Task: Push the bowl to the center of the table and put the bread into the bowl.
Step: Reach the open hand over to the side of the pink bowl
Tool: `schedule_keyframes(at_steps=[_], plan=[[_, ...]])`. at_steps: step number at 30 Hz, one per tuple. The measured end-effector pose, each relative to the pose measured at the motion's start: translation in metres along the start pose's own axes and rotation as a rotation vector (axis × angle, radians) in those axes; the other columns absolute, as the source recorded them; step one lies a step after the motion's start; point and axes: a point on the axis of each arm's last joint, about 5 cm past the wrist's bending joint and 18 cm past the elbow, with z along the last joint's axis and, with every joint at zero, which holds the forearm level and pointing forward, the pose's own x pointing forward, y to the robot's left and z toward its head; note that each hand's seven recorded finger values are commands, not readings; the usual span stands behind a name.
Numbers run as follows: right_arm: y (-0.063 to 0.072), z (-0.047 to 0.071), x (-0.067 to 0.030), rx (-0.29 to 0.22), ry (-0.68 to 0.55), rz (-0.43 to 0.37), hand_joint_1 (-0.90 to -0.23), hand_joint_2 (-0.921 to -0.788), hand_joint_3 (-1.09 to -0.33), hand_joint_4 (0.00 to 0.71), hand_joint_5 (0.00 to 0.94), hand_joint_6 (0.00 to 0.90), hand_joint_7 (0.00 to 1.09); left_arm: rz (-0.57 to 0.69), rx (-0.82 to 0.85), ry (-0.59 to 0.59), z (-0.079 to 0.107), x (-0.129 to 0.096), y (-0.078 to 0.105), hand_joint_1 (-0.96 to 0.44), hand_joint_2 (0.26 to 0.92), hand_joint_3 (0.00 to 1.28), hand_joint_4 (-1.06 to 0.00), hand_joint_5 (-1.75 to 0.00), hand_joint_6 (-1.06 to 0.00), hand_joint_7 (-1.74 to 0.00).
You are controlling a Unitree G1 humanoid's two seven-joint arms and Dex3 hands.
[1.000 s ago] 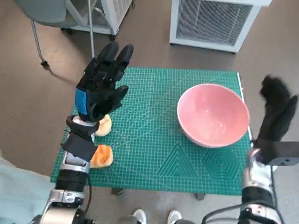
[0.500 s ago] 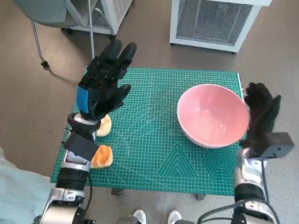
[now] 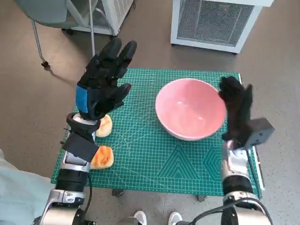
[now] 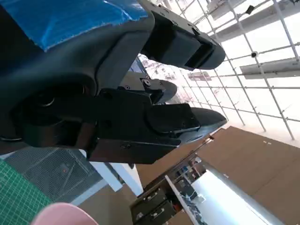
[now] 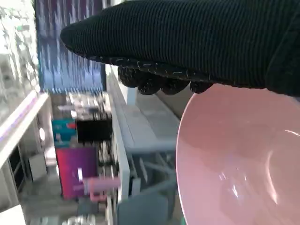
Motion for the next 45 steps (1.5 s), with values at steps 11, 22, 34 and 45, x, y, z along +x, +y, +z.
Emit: schedule_keyframes(at_steps=[11,22,34,45], plan=[[0.017,0.005,0.0106,0.010,0.015,0.060,-0.360,-0.921,-0.624,0.357,0.004,0.150,0.45,0.012,0.012,0.011,0.001,-0.007,0.004,-0.35,0.921,0.26,-0.42,0.00,-0.58,-0.01],[0.029,0.002,0.0101,0.028,0.053,0.093,-0.384,-0.921,-0.608,0.374,0.010,0.162,0.44,0.035,0.036,0.020,0.001,-0.011,0.009,-0.34,0.921,0.26,-0.41,0.00,-0.58,-0.01],[0.036,0.001,0.0096,0.033,0.064,0.135,-0.390,-0.921,-0.594,0.384,0.012,0.170,0.44,0.053,0.049,0.028,0.000,-0.013,0.010,-0.35,0.921,0.26,-0.41,0.00,-0.58,-0.01],[0.038,0.004,0.0111,0.038,0.023,0.172,-0.391,-0.921,-0.592,0.397,0.015,0.171,0.45,0.055,0.050,0.028,0.000,-0.013,0.008,-0.35,0.921,0.26,-0.42,0.00,-0.58,0.00]])
